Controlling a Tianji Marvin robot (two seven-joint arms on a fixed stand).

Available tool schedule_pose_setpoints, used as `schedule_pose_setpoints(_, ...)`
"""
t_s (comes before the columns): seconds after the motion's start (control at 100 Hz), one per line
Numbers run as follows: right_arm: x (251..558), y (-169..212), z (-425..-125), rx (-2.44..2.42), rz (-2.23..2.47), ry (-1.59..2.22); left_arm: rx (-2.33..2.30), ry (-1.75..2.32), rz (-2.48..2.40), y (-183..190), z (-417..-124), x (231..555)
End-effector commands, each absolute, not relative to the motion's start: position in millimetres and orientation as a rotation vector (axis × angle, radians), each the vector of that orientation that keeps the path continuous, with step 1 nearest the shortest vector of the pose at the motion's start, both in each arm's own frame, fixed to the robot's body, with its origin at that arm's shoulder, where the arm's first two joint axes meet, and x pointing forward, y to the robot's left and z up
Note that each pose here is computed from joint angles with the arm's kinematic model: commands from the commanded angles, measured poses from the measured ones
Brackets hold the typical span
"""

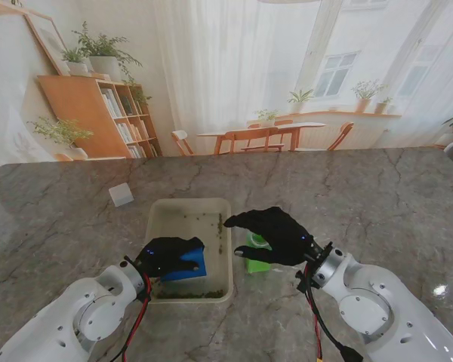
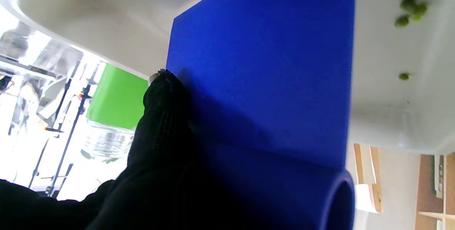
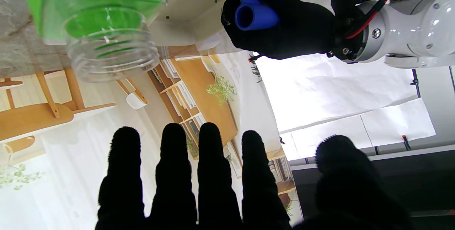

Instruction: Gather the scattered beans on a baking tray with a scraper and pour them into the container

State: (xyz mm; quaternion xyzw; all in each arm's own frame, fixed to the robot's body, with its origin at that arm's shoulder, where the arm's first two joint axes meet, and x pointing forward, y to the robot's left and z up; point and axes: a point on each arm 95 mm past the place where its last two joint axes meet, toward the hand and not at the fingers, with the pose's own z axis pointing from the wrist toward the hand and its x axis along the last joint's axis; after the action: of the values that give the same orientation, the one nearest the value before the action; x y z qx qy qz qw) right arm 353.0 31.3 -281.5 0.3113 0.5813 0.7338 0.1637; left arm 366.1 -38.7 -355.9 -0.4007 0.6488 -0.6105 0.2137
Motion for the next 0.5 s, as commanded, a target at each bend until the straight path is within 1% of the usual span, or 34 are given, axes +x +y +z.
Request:
schedule_pose_setpoints(0.0, 352.4, 30.8, -283.9, 0.902, 2.081, 1.663, -1.094, 1.765, -1.71, -41.4, -345.6, 373.1)
schedule_pose_setpoints(0.29, 353.1, 26.6, -285.6, 0.924, 2.066, 1.633, -0.974, 1.643, -1.714, -40.8, -302.3, 398.5)
schedule_pose_setpoints(0.49, 355.5, 25.1, -286.4, 0.947, 2.056, 1.594, -0.978, 1.583, -1.697, -34.7, -283.4, 419.8)
